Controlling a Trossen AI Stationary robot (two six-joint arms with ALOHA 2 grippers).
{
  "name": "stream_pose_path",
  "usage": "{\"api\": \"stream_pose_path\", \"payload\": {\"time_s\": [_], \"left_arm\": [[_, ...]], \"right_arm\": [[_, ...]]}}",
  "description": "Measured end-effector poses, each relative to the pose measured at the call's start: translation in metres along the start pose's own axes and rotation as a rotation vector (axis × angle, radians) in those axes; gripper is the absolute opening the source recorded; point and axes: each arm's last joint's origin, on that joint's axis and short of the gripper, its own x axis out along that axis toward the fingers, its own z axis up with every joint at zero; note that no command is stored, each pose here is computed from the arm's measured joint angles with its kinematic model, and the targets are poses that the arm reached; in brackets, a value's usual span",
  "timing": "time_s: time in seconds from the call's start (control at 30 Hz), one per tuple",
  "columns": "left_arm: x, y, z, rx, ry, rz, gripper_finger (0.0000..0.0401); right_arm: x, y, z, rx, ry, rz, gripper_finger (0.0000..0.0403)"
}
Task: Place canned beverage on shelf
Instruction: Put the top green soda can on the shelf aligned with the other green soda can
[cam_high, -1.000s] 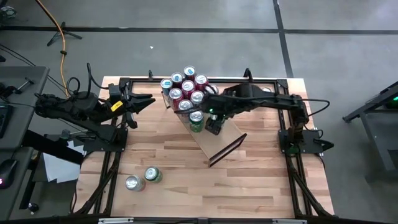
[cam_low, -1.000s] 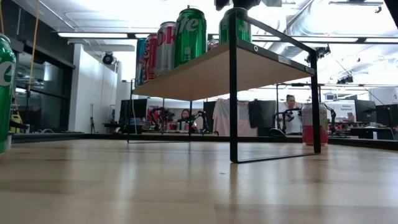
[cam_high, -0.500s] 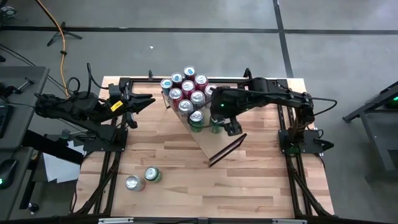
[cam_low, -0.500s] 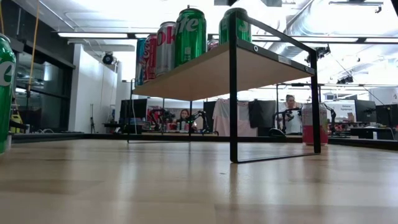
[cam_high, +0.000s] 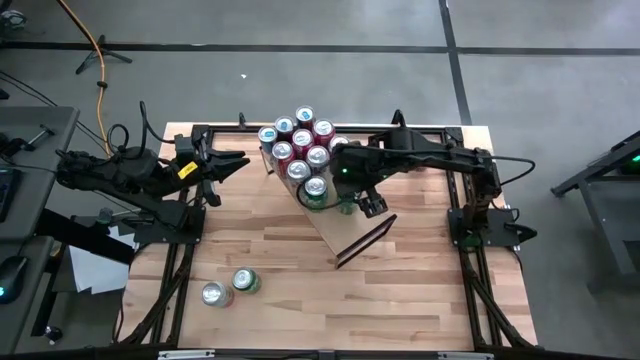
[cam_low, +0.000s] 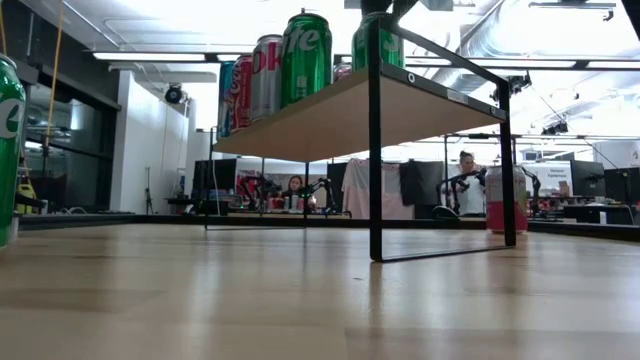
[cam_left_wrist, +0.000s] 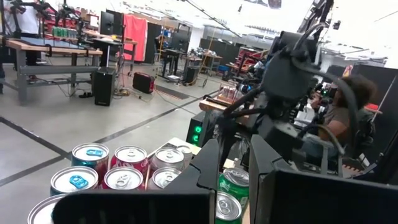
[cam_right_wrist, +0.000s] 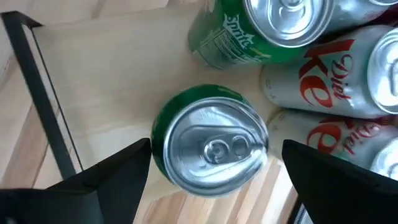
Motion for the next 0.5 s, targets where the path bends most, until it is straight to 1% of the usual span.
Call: {"api": "stream_pose_path", "payload": {"time_s": [0.2,0.33,0.4,0.5], "left_arm": [[0.0,0.0,0.0,0.0,0.0,0.0,0.0001],[0.0,0.0,0.0,0.0,0.0,0.0,0.0001],[0.0,0.0,0.0,0.0,0.0,0.0,0.0001],[0.0,0.0,0.0,-0.001,0.0,0.0,0.0001]], "right_arm": [[0.016,-0.006,-0.002,0.019,0.021,0.015,0.0348],[0.023,-0.005,-0.003,0.023,0.04,0.027,0.0344],[0.024,-0.005,-0.003,0.024,0.036,0.035,0.0332],[0.024,-0.003,-0.001,0.037,0.023,0.036,0.0303]]}}
